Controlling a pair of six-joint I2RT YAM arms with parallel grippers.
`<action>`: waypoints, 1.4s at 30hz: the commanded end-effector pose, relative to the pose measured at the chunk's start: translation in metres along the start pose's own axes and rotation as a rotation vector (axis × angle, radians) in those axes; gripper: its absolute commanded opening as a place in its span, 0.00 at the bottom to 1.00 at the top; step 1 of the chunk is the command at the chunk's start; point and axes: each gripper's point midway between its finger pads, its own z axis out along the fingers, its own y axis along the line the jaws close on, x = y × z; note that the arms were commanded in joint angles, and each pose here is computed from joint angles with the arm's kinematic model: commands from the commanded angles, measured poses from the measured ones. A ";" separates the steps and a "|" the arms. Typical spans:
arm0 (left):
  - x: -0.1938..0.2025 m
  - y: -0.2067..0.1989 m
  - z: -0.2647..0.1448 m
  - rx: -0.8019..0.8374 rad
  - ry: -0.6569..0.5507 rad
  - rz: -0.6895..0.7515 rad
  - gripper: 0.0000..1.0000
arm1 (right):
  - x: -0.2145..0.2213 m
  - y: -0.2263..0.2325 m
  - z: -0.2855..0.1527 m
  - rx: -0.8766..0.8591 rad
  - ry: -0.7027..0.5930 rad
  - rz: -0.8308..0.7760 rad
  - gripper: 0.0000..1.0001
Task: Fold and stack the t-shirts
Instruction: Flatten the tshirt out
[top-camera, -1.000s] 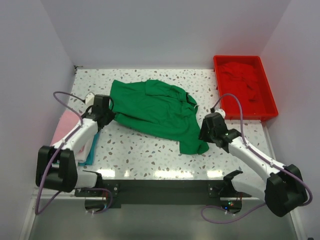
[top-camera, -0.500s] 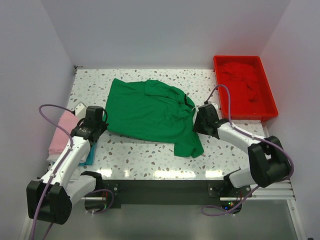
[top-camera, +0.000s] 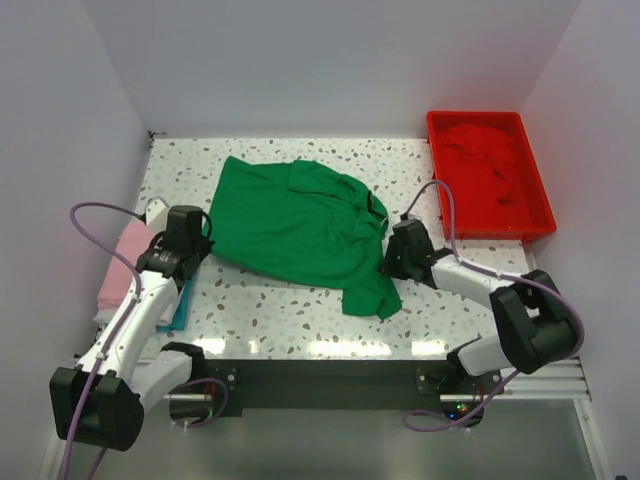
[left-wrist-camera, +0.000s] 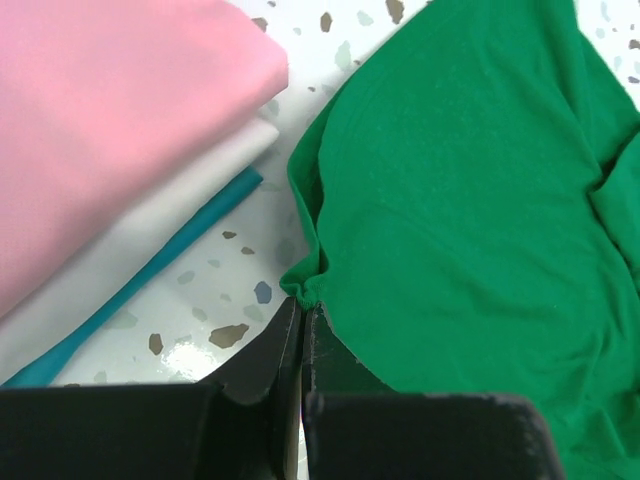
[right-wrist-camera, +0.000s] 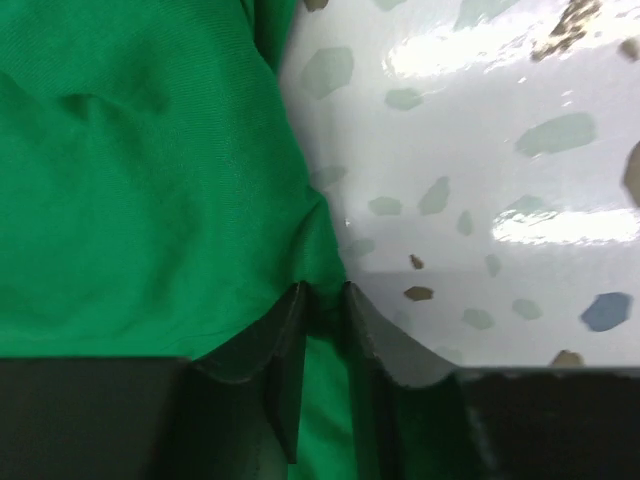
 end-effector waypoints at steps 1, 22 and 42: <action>-0.024 -0.017 -0.009 0.051 -0.052 0.003 0.00 | -0.005 0.019 0.002 -0.058 -0.021 0.023 0.23; -0.206 -0.117 -0.176 0.430 -0.420 -0.111 0.00 | -0.239 0.054 -0.301 -0.069 -0.683 -0.037 0.00; -0.250 -0.212 -0.170 0.651 -0.483 -0.107 0.00 | -0.338 0.126 -0.334 -0.274 -0.886 -0.096 0.00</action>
